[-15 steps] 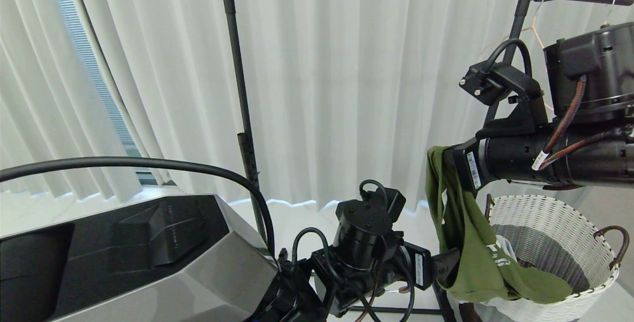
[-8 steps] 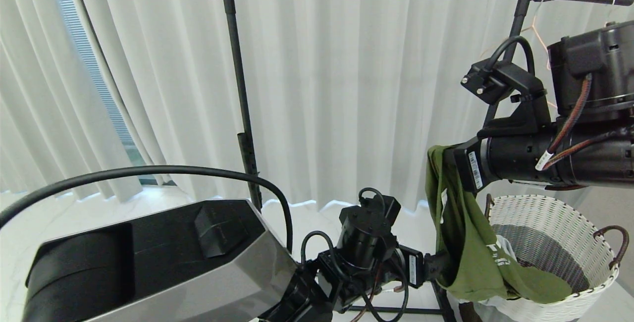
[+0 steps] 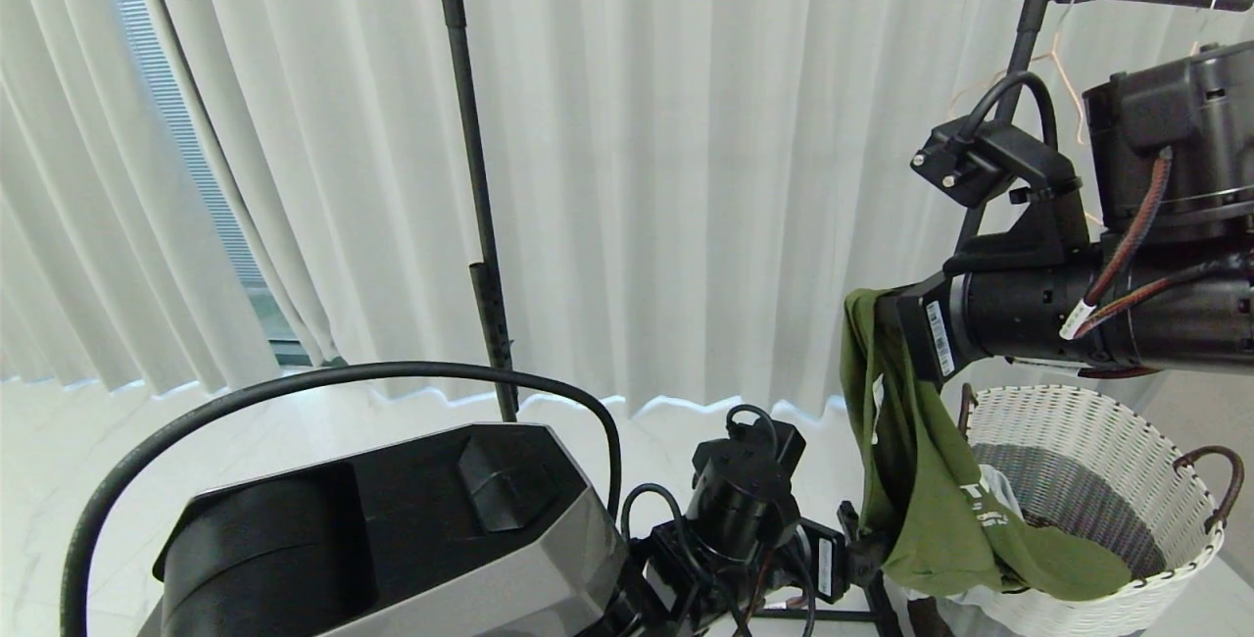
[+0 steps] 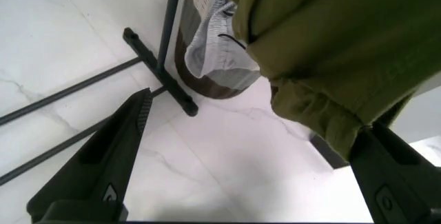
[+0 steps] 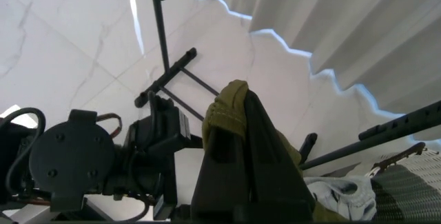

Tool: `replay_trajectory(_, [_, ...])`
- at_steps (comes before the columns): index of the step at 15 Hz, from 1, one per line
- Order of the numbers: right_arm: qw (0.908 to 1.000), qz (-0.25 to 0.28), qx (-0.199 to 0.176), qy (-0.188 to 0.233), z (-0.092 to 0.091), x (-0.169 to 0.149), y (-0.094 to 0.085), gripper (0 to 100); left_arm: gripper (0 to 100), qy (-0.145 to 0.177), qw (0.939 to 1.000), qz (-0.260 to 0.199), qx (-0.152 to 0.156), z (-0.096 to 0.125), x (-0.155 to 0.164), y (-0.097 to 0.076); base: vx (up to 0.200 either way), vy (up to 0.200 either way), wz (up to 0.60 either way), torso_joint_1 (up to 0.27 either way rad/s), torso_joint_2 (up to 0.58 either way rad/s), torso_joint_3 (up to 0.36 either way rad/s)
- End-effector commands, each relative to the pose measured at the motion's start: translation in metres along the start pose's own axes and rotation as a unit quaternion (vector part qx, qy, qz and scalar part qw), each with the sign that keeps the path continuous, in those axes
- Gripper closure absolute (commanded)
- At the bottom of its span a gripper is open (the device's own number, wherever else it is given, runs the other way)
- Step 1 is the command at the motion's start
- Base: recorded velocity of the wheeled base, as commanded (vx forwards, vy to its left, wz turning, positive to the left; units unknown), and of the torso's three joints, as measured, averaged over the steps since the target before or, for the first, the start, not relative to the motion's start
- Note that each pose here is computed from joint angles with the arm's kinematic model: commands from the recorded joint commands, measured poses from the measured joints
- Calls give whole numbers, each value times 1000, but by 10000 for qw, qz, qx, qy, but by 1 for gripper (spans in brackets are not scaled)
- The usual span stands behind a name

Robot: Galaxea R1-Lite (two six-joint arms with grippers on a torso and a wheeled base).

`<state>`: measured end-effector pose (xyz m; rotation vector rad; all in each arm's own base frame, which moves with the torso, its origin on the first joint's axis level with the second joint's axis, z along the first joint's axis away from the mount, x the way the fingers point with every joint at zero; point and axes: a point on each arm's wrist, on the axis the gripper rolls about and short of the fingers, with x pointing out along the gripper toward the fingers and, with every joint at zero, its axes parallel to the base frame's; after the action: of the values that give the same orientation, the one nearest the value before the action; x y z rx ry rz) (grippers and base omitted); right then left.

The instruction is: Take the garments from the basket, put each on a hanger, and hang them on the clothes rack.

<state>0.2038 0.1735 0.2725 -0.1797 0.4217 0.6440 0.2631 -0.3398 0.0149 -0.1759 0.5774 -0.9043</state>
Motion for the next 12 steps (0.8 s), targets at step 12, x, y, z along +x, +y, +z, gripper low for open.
replay_trajectory(12, [9994,-232,38,248,-15,0,-5,100,100,-796,9936,728,332,64,-111,-26,0,0,0,0,0,0])
